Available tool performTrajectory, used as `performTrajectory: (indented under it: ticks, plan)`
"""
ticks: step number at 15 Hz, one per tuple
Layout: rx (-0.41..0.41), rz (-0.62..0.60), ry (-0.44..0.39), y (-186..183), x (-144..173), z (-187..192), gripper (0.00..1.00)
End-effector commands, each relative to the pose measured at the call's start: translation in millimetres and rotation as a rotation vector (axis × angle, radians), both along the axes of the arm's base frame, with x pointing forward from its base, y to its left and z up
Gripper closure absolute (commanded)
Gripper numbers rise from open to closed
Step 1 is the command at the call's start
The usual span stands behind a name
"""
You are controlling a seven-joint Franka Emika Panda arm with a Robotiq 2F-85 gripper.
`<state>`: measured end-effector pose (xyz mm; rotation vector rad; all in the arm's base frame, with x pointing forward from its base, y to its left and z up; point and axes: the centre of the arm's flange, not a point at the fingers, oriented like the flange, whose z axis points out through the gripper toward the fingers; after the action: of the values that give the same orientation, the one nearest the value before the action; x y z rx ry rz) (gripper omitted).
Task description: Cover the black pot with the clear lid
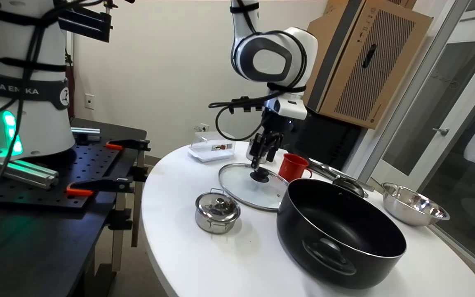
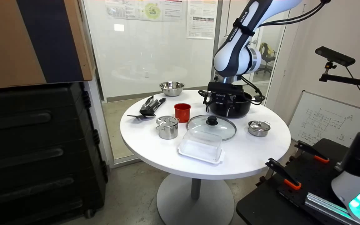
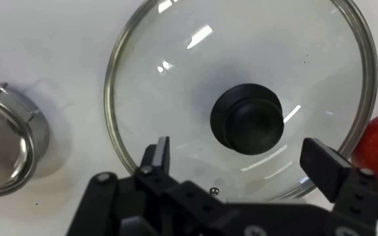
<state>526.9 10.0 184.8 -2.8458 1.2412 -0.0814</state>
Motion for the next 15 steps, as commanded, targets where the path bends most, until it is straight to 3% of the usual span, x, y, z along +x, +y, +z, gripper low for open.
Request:
performTrajectory:
  ticks: [1, 7, 15]
  plan:
    - [0.014, -0.050, -0.003, 9, 27, -10, 0.00]
    - [0.008, -0.060, -0.007, 24, 44, -15, 0.00]
    - [-0.010, -0.127, 0.042, 21, 42, -24, 0.00]
